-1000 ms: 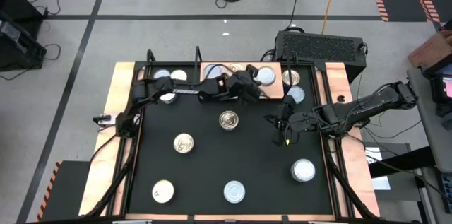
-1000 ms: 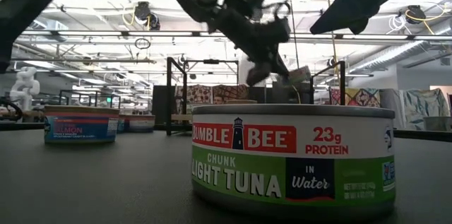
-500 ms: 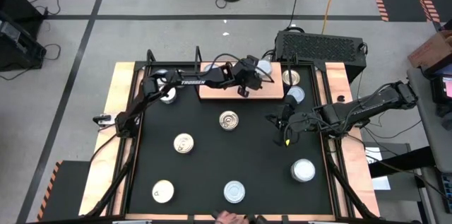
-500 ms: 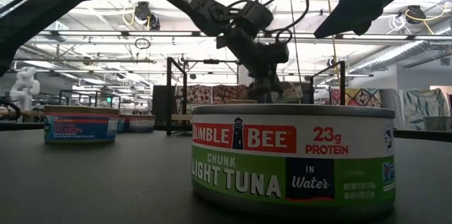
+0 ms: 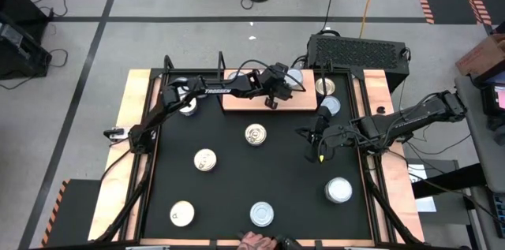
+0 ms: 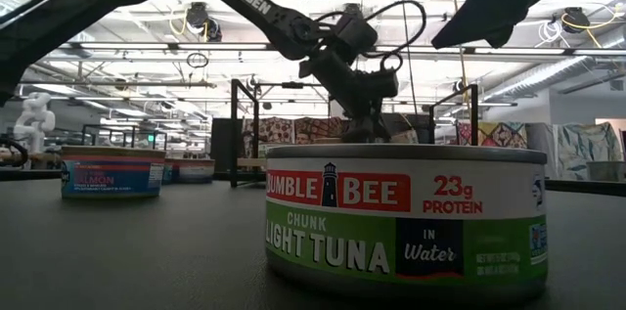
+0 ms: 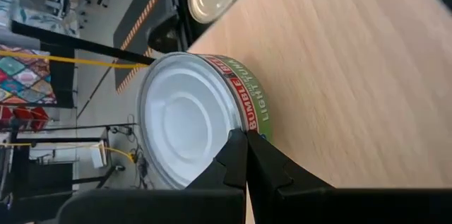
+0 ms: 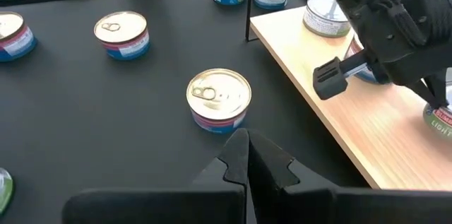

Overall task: Stack canned seafood by type on shelf
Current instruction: Put the center green tuna can on the shelf

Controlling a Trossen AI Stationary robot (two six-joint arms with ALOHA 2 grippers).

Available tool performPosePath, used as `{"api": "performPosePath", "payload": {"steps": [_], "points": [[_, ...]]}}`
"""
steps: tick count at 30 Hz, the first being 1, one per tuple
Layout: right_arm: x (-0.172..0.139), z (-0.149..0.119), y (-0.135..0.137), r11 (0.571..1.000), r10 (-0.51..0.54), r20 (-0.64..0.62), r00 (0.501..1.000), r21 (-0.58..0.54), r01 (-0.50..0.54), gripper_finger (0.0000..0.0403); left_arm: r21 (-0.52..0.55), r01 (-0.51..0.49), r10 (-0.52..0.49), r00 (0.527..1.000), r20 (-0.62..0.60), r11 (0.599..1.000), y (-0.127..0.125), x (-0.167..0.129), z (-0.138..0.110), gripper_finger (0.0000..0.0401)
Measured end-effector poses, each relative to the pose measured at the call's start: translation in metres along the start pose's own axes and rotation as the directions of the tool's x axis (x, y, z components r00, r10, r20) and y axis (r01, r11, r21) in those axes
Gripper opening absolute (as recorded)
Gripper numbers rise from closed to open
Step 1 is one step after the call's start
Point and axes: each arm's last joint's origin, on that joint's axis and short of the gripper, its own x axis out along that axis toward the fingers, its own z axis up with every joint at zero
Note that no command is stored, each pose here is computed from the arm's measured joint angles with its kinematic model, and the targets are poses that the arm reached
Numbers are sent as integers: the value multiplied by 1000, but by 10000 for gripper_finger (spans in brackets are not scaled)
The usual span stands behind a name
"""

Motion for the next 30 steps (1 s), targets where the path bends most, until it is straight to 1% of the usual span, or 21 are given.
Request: {"api": "performPosePath", "payload": {"steps": [7,14,21,30], "points": [[0,0,0,1000,0,0,1000,0,0,0,-15,2,-2,1000,-5,1000,4,1,-8,0],[0,0,0,1000,0,0,1000,0,0,0,-13,17,-17,1000,14,1000,3,1,-6,0],[0,0,0,1000,1,0,1000,1,-1,0,-8,50,-51,999,-7,999,-2,3,-9,0],[0,0,0,1000,1,0,1000,-1,-1,0,-8,50,-50,999,-11,999,-2,3,-9,0]]}}
